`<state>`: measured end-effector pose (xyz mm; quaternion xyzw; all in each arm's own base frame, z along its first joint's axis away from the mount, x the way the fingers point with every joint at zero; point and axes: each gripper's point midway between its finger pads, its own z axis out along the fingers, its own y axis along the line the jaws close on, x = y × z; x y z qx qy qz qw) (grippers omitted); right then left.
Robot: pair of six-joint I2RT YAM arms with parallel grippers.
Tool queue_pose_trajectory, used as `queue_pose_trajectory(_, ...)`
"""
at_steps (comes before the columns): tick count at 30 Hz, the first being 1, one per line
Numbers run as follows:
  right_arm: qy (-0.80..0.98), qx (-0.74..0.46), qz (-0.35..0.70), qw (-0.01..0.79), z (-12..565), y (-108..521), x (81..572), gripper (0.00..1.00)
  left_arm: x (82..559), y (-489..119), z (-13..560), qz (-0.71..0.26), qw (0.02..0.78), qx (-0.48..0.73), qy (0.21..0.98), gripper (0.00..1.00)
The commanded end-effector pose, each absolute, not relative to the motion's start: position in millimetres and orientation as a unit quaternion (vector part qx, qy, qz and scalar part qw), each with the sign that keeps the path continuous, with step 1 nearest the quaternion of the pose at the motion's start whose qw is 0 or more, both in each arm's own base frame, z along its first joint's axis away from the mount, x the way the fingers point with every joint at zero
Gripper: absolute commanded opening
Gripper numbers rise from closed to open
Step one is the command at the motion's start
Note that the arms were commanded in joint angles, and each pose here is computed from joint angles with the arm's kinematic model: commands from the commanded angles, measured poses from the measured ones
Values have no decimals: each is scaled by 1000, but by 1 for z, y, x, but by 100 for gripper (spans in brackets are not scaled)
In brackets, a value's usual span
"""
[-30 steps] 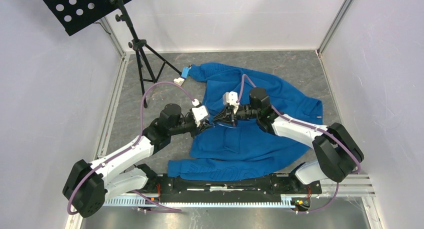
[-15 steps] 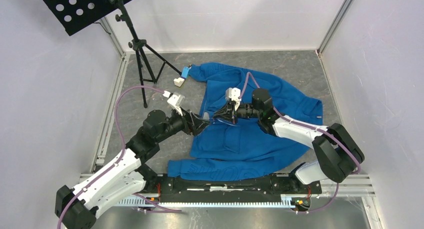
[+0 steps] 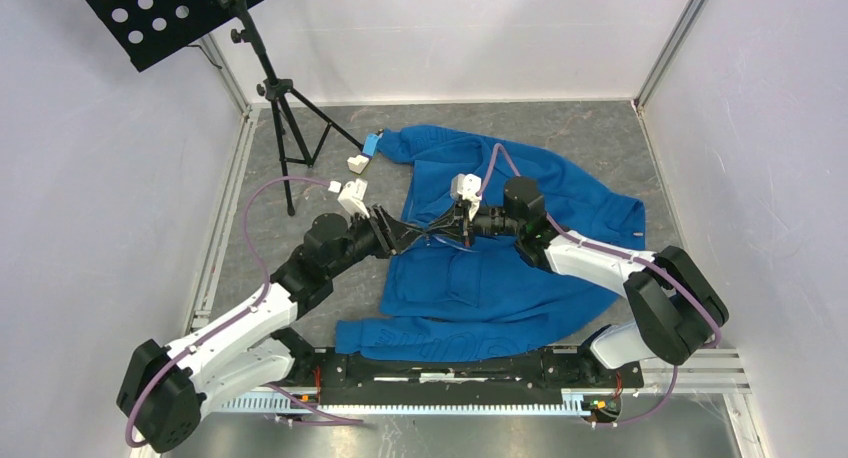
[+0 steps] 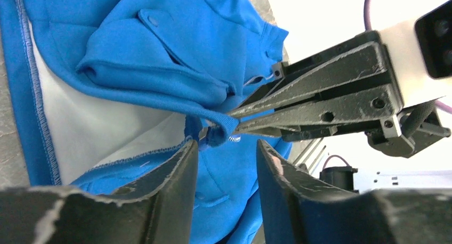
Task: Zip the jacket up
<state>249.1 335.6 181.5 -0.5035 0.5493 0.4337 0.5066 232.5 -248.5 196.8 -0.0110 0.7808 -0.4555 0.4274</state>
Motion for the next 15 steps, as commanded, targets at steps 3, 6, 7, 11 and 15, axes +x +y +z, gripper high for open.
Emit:
queue_pose_trajectory(3, 525, -504, 428, 536, 204, 339, 254, 0, 249, -258, 223, -489, 459, -34, 741, 47)
queue_pose_trajectory(6, 522, -502, 436, 534, 205, 341, 254, 0, 250, -265, 219, -496, 449, -23, 743, 51)
queue_pose_trajectory(7, 521, -503, 438, 532, 205, 342, 253, 0, 249, -266, 217, -497, 445, -24, 744, 50)
queue_pose_trajectory(11, 519, -503, 438, 535, 207, 341, 251, 0, 249, -267, 209, -494, 439, -23, 750, 49)
queue_pose_trajectory(15, 515, -505, 437, 538, 209, 339, 249, 0, 251, -265, 210, -490, 444, -27, 750, 34)
